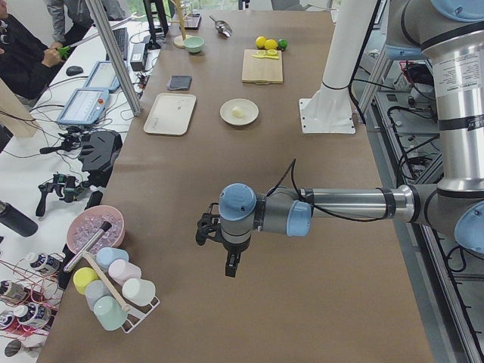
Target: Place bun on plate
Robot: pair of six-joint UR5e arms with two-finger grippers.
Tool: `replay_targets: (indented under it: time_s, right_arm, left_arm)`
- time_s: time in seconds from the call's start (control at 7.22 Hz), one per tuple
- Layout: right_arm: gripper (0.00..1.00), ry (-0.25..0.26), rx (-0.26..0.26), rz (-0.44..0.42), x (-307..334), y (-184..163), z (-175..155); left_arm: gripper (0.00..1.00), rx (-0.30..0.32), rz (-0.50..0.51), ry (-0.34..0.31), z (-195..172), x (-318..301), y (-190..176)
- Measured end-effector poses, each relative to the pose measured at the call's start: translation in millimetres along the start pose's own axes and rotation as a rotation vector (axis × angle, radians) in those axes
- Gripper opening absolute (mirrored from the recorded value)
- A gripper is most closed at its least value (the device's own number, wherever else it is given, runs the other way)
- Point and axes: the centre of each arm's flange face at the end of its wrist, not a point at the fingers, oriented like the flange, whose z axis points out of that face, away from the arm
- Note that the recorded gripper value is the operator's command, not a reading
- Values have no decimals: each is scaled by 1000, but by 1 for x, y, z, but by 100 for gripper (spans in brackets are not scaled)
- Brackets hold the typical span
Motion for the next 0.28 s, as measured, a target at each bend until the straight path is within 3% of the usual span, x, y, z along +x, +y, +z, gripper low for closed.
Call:
replay_targets:
  time_s: [0.28]
  right_arm:
    - [100,-2,2,-1,-1,0,0]
  left_arm:
    - [98,-3,-1,0,1,-1,1]
